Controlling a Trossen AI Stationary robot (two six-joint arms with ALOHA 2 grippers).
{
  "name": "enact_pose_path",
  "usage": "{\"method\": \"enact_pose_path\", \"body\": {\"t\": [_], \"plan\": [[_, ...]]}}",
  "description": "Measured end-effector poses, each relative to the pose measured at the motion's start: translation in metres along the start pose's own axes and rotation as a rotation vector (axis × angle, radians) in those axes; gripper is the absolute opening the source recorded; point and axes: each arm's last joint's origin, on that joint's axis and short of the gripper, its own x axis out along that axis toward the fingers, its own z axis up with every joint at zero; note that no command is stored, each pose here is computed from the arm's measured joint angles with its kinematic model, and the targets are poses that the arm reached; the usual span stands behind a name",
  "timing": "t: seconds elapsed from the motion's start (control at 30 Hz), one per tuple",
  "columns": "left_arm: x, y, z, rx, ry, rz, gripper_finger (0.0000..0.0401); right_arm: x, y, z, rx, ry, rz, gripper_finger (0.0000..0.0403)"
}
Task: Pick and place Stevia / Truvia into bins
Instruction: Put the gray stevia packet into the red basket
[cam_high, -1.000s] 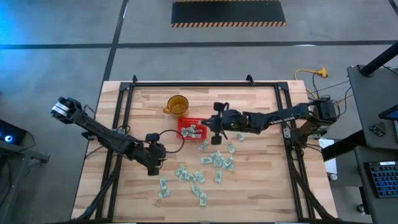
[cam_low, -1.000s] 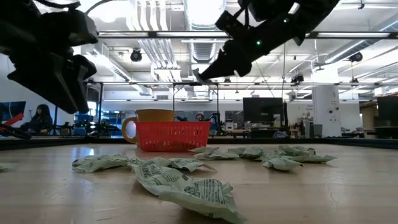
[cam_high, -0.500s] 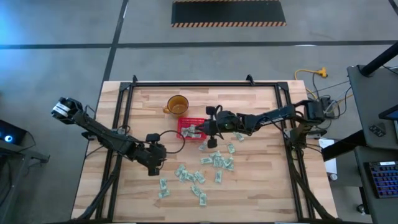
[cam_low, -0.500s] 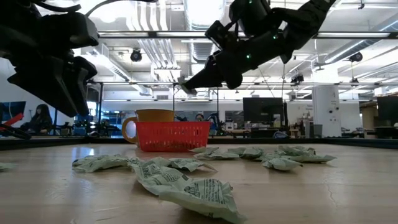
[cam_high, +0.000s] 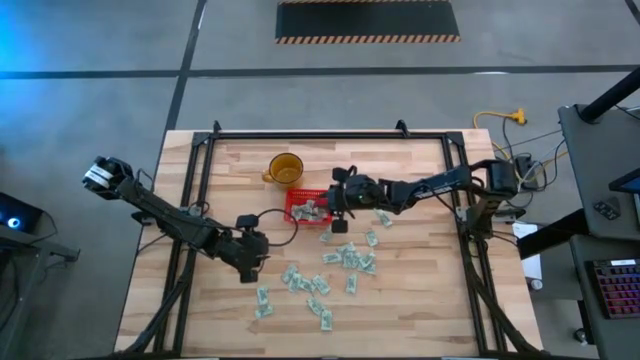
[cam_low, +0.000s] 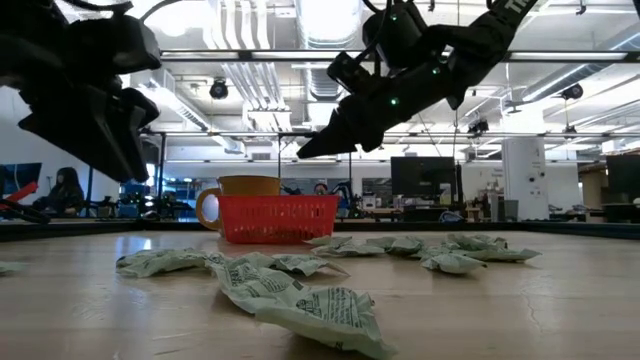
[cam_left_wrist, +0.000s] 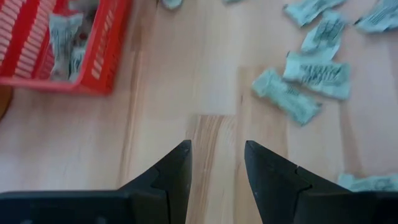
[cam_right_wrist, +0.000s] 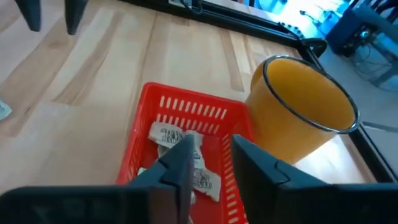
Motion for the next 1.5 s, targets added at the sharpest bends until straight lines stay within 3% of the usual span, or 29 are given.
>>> {"method": "enact_pose_path", "body": {"t": [0.17, 0.33, 0.5, 0.77, 1.5], "plan": [[0.003, -0.006, 0.009, 0.038, -0.125, -0.051, 0.0132, -0.008, 0.002, 0.005, -0.037, 0.023, 0.014, 0.0129], [0.015, -0.014, 0.01, 0.094, -0.192, -0.112, 0.0132, -0.021, 0.006, 0.002, -0.048, 0.141, 0.059, 0.0133], [0.03, -0.027, 0.005, 0.058, -0.163, -0.141, 0.0132, -0.034, 0.007, -0.002, -0.002, 0.256, 0.084, 0.0123], [0.054, -0.048, -0.004, 0.121, -0.093, -0.147, 0.0132, -0.046, 0.007, -0.003, 0.026, 0.327, 0.095, 0.0105], [0.058, -0.049, -0.003, 0.123, -0.085, -0.136, 0.0132, -0.05, 0.006, -0.003, 0.04, 0.353, 0.1, 0.0069]]}}
